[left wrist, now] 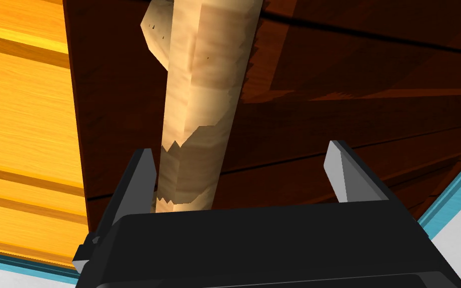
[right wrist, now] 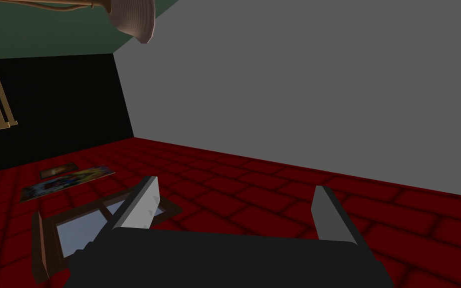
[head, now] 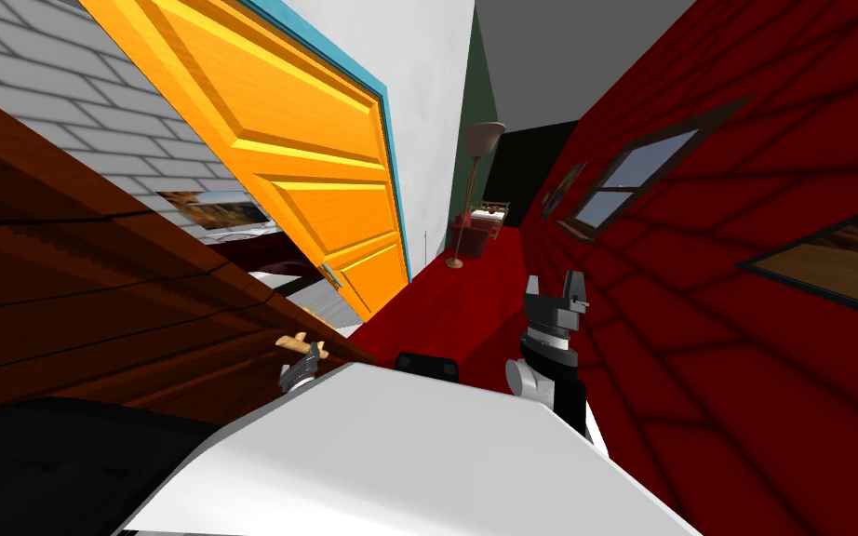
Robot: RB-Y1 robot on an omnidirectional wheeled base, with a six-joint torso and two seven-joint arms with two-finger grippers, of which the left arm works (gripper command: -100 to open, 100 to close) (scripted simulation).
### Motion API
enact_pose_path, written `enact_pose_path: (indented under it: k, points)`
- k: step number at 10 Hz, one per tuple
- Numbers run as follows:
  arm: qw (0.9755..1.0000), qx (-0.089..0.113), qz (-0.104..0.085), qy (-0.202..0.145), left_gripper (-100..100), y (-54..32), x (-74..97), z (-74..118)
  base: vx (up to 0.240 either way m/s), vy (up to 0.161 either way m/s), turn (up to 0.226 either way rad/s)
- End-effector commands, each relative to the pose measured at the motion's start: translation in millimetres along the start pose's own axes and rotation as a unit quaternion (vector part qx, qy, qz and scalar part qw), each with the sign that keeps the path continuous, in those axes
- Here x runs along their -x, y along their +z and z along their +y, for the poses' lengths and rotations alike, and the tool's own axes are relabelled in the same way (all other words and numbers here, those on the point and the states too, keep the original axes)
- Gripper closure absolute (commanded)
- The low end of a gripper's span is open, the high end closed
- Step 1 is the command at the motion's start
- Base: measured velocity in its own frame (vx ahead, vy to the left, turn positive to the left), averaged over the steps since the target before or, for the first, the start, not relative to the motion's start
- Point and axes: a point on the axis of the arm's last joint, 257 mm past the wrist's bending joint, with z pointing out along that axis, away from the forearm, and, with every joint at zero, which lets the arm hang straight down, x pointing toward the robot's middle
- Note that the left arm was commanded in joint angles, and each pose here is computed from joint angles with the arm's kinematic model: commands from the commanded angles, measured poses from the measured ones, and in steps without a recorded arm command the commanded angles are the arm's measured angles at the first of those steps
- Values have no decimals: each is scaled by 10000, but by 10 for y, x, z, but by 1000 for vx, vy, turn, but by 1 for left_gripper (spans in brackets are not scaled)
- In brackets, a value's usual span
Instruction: Pull the door open
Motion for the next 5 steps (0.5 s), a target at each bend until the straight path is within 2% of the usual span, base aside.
enact_pose_path:
  k: [1,2,5]
  points:
    - [9998,159,-133,81,100,50,160,230,-7,-9,0]
    - [9998,159,-133,81,100,50,160,230,12,-5,13]
    - [9998,149,-142,57,100,59,167,223,-58,1,-19]
